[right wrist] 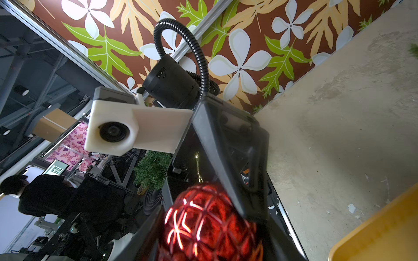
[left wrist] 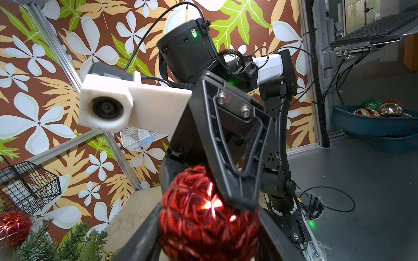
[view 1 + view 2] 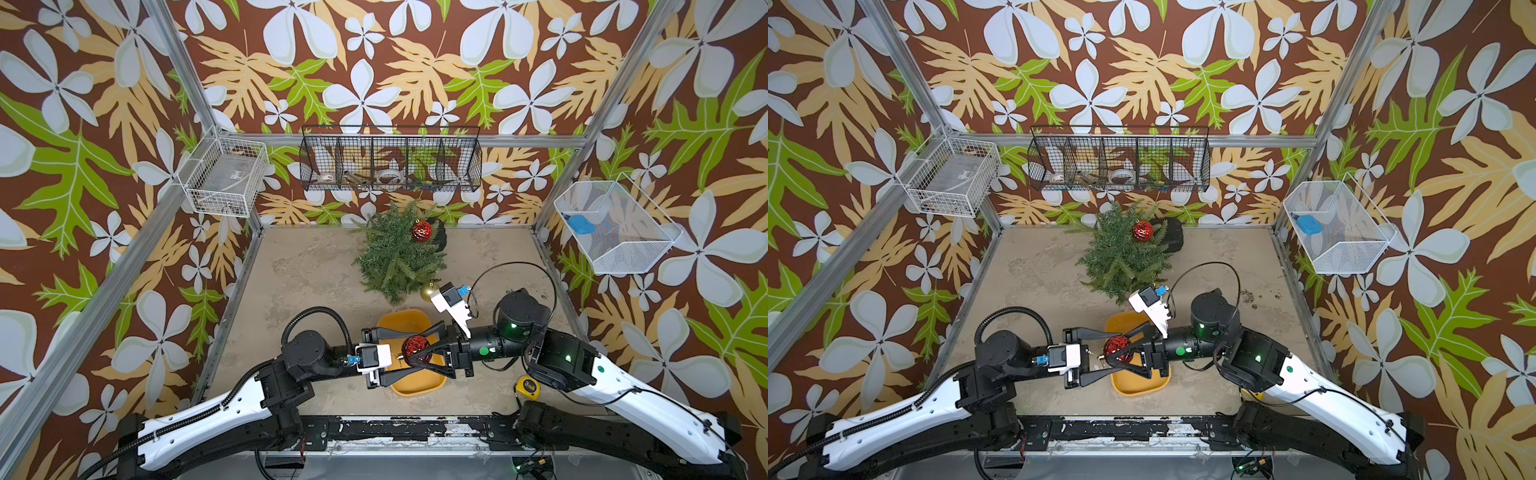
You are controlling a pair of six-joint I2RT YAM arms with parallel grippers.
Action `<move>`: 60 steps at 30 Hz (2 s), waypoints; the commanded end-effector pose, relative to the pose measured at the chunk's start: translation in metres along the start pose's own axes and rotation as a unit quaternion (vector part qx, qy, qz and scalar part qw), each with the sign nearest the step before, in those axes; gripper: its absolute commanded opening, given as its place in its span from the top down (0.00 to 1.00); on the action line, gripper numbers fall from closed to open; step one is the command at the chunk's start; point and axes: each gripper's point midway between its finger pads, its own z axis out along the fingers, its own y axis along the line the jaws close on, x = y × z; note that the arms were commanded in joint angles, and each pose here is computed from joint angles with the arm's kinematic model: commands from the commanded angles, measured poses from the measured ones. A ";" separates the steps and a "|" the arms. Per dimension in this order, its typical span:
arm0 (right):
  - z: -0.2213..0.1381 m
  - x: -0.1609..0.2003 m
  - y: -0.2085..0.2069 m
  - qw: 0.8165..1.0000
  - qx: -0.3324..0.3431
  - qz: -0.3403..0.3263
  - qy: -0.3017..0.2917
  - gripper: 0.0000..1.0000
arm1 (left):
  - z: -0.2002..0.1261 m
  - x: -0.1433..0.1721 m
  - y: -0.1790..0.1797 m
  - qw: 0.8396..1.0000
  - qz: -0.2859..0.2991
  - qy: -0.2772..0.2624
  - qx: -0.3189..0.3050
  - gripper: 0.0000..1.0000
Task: Decorate the small christmas tree with ornaments
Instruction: Adjust the ornament, then hang an ornament on the christmas tree.
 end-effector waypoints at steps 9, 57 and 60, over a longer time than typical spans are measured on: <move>-0.016 -0.021 -0.012 0.995 0.064 -0.048 -0.054 0.47 | -0.012 -0.010 0.023 0.998 -0.016 0.013 -0.065 0.14; -0.022 -0.129 -0.079 0.682 0.346 -0.606 -0.216 0.55 | -0.064 -0.047 0.197 0.946 -0.296 0.030 -0.125 0.38; -0.023 -0.132 -0.075 0.678 0.342 -0.611 -0.222 0.55 | -0.060 -0.048 0.183 0.944 -0.317 0.016 -0.087 0.42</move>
